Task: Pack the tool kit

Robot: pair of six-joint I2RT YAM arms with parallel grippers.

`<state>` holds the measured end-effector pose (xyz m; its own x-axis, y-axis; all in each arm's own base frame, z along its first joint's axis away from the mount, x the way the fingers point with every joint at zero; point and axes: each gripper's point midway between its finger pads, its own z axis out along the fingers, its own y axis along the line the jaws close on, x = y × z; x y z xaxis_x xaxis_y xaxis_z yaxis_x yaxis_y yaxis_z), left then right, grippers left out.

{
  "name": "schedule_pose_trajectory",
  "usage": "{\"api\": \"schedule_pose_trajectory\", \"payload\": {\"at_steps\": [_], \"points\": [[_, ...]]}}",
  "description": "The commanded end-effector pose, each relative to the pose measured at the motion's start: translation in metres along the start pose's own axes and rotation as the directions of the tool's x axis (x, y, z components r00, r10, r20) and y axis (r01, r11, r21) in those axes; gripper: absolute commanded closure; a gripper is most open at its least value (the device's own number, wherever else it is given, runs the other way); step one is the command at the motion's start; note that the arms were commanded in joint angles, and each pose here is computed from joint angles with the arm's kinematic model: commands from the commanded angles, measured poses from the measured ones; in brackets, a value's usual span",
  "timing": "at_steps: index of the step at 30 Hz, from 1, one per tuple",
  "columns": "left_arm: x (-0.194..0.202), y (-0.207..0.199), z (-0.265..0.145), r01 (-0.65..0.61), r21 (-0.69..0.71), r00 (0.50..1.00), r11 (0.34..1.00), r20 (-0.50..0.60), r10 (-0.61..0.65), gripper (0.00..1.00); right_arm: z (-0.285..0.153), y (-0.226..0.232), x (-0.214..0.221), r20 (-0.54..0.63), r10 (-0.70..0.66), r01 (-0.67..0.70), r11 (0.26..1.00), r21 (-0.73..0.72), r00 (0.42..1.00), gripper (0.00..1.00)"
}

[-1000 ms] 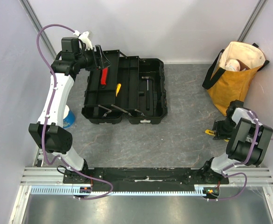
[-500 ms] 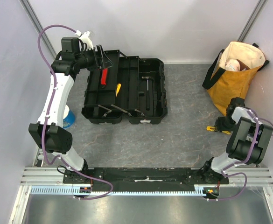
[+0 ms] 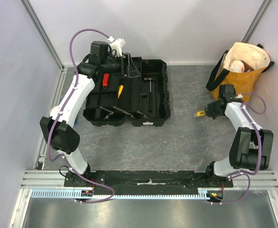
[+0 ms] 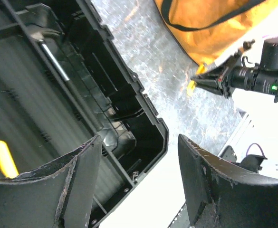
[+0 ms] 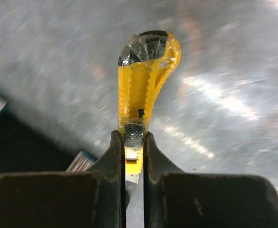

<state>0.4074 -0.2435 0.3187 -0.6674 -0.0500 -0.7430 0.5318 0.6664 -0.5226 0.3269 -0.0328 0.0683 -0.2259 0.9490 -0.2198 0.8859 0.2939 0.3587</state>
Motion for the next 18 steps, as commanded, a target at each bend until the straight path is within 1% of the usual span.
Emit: {"api": "schedule_pose_trajectory", "payload": {"at_steps": [1,4,7,9,13,15,18], "points": [[-0.004,-0.028,0.013,-0.002,0.092,1.0,0.996,-0.001,0.002,0.3,-0.051,0.085,0.023,0.028,-0.188,0.187,0.936,-0.299,0.982,1.0],[-0.002,-0.034,0.014,-0.013,0.104,1.0,0.994,-0.002,0.014,0.3,-0.08,0.125,0.039,0.055,-0.271,0.267,0.857,-0.442,0.961,1.0],[0.006,-0.046,0.015,-0.035,0.151,0.999,0.988,-0.022,0.039,0.3,-0.116,0.167,0.074,0.104,-0.404,0.388,0.727,-0.566,0.909,1.0],[0.015,-0.058,0.019,-0.052,0.185,0.997,0.981,-0.038,0.06,0.3,-0.142,0.192,0.094,0.134,-0.463,0.43,0.623,-0.653,0.876,1.0],[0.034,-0.079,0.042,-0.07,0.2,0.995,0.977,-0.058,0.083,0.3,-0.186,0.223,0.134,0.17,-0.542,0.445,0.43,-0.786,0.823,1.0],[0.035,-0.081,0.052,-0.09,0.163,0.994,0.983,-0.045,0.098,0.3,-0.204,0.232,0.147,0.192,-0.558,0.443,0.359,-0.821,0.808,1.0],[0.033,-0.087,0.059,-0.099,0.176,0.994,0.979,-0.03,0.106,0.3,-0.222,0.237,0.167,0.197,-0.598,0.432,0.279,-0.858,0.777,1.0]]}}
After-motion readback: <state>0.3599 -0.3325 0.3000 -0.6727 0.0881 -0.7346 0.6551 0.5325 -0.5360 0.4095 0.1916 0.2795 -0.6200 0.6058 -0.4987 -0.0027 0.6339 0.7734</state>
